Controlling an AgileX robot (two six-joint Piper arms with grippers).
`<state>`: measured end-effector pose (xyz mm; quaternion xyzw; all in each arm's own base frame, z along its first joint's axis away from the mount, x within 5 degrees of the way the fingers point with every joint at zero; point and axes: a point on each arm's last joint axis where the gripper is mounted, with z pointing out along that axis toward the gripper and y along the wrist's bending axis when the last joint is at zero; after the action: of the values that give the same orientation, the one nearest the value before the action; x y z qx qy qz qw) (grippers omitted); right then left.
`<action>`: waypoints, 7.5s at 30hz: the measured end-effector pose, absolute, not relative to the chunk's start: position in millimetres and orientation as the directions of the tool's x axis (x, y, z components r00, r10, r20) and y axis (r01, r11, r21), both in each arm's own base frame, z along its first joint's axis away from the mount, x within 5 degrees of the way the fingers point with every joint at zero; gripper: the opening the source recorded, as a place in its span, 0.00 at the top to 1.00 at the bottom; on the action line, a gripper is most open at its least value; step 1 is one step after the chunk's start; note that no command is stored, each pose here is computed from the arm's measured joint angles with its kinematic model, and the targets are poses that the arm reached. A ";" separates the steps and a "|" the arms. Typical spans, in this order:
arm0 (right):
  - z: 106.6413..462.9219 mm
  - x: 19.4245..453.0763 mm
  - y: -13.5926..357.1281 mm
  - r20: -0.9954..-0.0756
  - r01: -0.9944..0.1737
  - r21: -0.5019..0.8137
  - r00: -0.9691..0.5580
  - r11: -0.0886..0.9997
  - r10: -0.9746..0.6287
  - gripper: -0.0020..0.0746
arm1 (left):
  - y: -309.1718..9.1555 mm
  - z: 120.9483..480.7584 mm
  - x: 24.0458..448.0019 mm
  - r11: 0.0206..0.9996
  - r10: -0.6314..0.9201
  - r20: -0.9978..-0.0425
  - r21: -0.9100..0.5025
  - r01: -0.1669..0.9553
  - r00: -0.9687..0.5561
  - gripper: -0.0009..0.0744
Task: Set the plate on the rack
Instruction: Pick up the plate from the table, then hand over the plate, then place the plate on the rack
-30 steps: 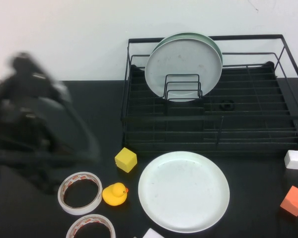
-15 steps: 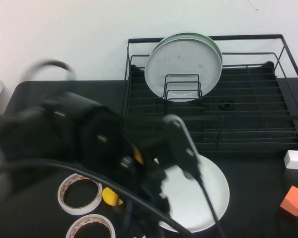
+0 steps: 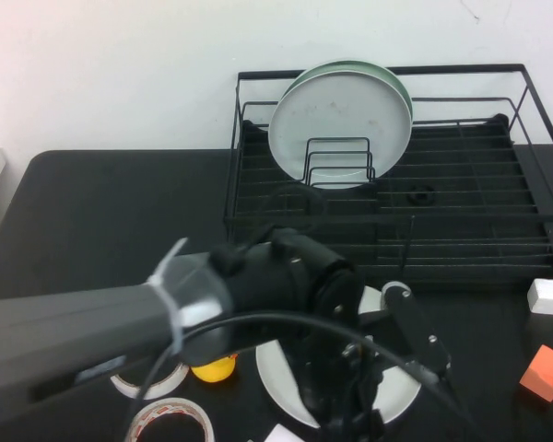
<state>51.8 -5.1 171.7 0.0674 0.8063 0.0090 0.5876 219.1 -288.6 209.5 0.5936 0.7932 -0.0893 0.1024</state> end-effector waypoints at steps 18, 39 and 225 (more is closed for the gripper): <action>172.8 52.6 -4.8 -0.953 0.093 0.095 -0.278 0.991 0.118 0.98 | -312.2 159.1 239.4 0.204 0.956 -0.209 -0.018 0.979 -0.204 0.51; 172.8 52.6 -4.8 -0.953 0.093 0.095 -0.278 0.991 0.118 0.98 | -315.9 161.5 242.2 0.189 0.958 -0.218 -0.012 0.982 -0.187 0.95; 325.7 478.0 111.5 -0.817 -0.811 -0.503 0.334 0.299 -0.470 0.84 | -159.9 320.8 93.9 0.651 0.065 -0.822 -0.394 0.648 -0.566 0.99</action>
<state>478.0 111.5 325.7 -0.5736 0.5582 0.1467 0.5813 93.9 -159.9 320.8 0.2202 0.8104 -0.3549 0.4108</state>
